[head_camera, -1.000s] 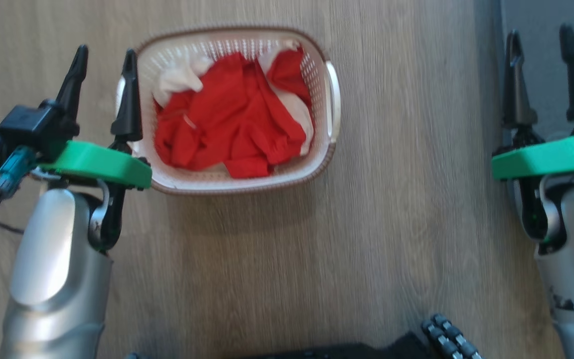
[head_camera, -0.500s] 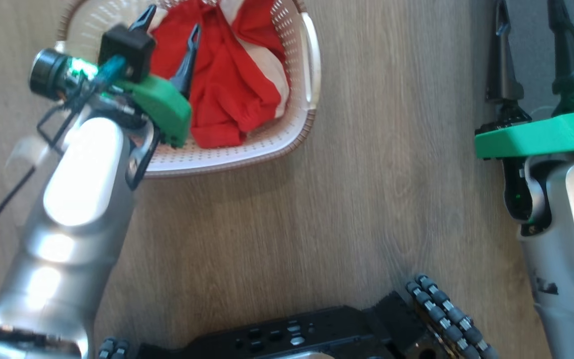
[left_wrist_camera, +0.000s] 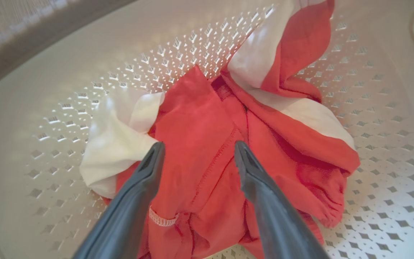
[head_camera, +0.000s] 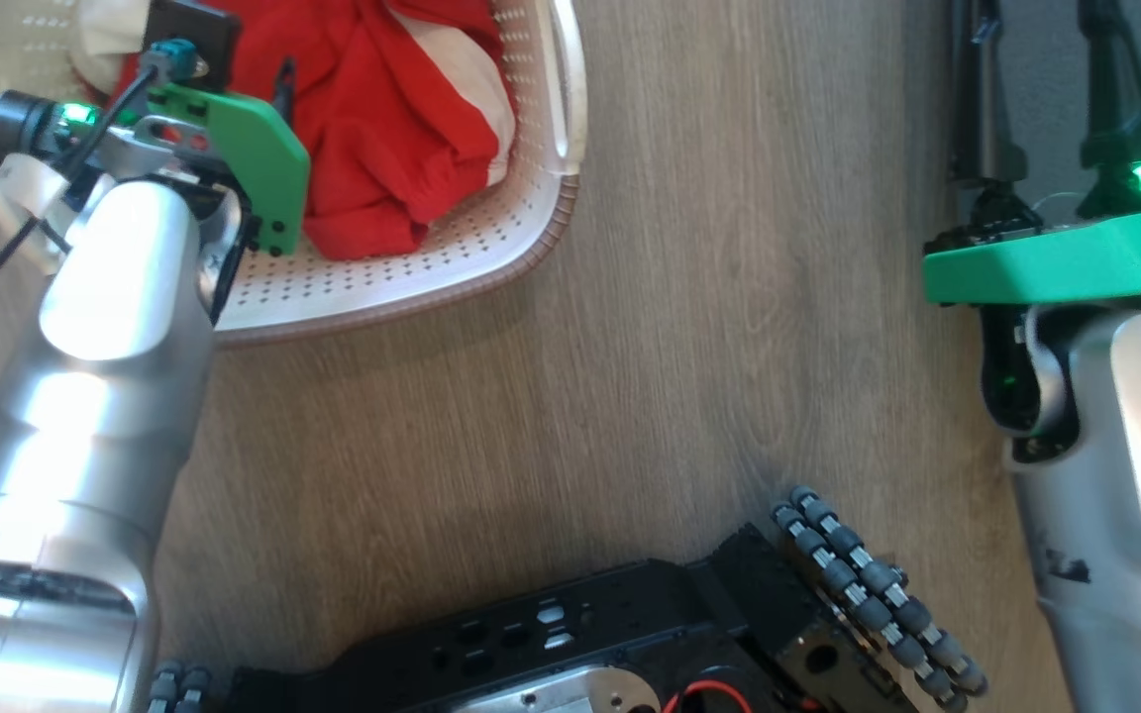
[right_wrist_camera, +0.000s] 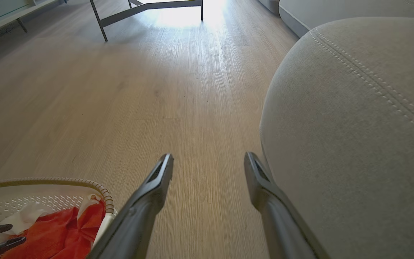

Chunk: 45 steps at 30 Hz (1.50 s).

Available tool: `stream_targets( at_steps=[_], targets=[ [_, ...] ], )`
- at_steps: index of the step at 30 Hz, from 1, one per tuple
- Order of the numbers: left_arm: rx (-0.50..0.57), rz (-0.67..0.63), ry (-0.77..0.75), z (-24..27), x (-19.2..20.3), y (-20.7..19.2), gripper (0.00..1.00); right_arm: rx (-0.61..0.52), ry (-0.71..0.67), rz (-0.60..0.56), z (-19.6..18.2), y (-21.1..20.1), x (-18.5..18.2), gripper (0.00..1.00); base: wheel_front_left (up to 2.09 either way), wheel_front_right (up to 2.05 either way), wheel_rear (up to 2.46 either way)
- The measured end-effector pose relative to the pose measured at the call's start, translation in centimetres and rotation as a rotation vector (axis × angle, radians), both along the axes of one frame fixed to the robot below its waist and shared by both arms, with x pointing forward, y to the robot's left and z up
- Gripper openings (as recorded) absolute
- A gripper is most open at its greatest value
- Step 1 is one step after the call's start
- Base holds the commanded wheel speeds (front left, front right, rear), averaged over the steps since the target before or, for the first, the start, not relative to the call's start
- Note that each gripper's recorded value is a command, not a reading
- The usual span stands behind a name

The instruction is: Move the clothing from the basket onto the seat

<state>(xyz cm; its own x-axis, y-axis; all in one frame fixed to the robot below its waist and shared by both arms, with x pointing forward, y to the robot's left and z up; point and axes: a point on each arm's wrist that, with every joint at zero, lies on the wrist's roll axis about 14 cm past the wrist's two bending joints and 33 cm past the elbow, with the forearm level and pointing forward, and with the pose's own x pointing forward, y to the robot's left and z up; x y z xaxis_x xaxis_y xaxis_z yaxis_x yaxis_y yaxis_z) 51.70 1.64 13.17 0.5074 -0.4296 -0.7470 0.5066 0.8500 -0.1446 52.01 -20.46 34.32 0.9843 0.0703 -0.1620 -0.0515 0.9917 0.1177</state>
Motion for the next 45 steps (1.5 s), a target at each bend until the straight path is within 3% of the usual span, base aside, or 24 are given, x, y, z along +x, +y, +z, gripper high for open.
stream_targets(
  at_steps=[17,39,41,42,43,45],
  targets=[
    [0.078,-0.036,0.106,-4.8,-0.8,0.2,1.00,0.017,0.048,-0.030,-1.7,0.0,-1.0,1.00,0.00,0.00,0.00],
    [0.118,-0.108,0.107,-7.3,-1.0,0.3,1.00,0.020,0.079,-0.052,-2.8,-0.6,-1.6,1.00,0.00,0.00,0.00],
    [0.119,-0.117,0.102,-7.4,-0.8,0.2,0.89,0.021,0.081,-0.056,-2.8,-0.7,-1.7,1.00,0.00,0.00,0.00],
    [0.119,-0.120,0.101,-7.4,-0.8,0.1,0.75,0.019,0.082,-0.057,-2.8,-0.8,-1.7,1.00,0.00,0.00,0.00],
    [0.120,-0.122,0.102,-7.5,-0.8,0.1,0.49,0.017,0.083,-0.059,-2.8,-0.9,-1.7,1.00,0.00,0.00,0.00],
    [0.117,-0.124,0.100,-7.6,-0.9,0.0,0.31,0.016,0.084,-0.060,-2.9,-0.9,-1.7,1.00,0.00,0.00,0.00]
  ],
)
